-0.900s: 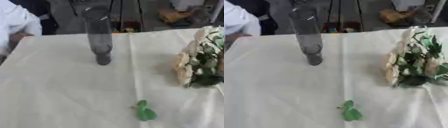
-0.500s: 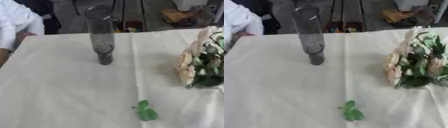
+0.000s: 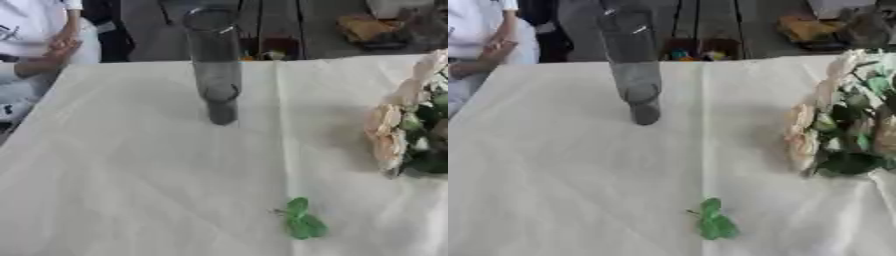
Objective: Arrange flowers into the vase.
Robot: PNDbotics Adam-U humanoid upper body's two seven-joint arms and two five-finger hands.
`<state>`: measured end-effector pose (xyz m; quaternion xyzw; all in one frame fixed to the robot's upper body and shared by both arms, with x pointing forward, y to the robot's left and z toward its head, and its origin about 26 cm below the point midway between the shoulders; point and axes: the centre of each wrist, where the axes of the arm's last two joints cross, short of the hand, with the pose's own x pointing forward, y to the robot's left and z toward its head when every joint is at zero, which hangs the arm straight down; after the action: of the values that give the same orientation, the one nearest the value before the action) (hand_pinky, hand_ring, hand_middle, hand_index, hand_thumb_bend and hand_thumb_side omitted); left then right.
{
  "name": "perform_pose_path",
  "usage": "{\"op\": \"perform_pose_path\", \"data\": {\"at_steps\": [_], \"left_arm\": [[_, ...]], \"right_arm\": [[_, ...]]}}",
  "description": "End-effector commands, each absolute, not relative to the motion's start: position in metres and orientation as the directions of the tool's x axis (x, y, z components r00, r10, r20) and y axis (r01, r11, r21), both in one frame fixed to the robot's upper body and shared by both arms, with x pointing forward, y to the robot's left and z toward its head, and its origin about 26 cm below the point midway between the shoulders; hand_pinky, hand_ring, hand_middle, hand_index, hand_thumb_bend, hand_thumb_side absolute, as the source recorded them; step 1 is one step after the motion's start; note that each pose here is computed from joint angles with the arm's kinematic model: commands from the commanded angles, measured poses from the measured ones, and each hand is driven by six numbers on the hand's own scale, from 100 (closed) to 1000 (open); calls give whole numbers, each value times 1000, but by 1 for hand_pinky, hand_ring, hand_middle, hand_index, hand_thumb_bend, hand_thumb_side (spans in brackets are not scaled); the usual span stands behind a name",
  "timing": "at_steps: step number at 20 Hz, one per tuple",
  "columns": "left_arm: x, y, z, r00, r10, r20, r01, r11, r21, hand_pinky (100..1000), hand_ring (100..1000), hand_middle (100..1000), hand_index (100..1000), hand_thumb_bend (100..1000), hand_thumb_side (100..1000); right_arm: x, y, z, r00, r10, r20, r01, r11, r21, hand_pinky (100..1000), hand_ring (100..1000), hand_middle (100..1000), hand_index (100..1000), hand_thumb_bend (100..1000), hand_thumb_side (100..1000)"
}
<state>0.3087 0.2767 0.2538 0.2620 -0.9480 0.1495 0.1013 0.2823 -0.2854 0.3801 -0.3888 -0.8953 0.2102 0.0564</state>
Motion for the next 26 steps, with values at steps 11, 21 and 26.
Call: {"op": "perform_pose_path", "data": {"at_steps": [11, 21, 26], "left_arm": [[306, 279, 263, -848, -472, 240, -522, 821, -230, 903, 999, 882, 973, 439, 1000], [306, 278, 262, -848, -470, 245, -521, 824, -223, 903, 1000, 881, 975, 437, 1000], [306, 278, 261, -848, -470, 246, -521, 825, -219, 902, 1000, 881, 974, 437, 1000]], "right_arm": [[285, -292, 382, -558, 818, -143, 729, 400, -555, 823, 932, 875, 934, 100, 1000], [318, -316, 383, -420, 884, -207, 718, 184, -671, 839, 939, 886, 948, 178, 1000], [337, -326, 383, -381, 894, -237, 681, 98, -725, 846, 944, 888, 967, 214, 981]]}}
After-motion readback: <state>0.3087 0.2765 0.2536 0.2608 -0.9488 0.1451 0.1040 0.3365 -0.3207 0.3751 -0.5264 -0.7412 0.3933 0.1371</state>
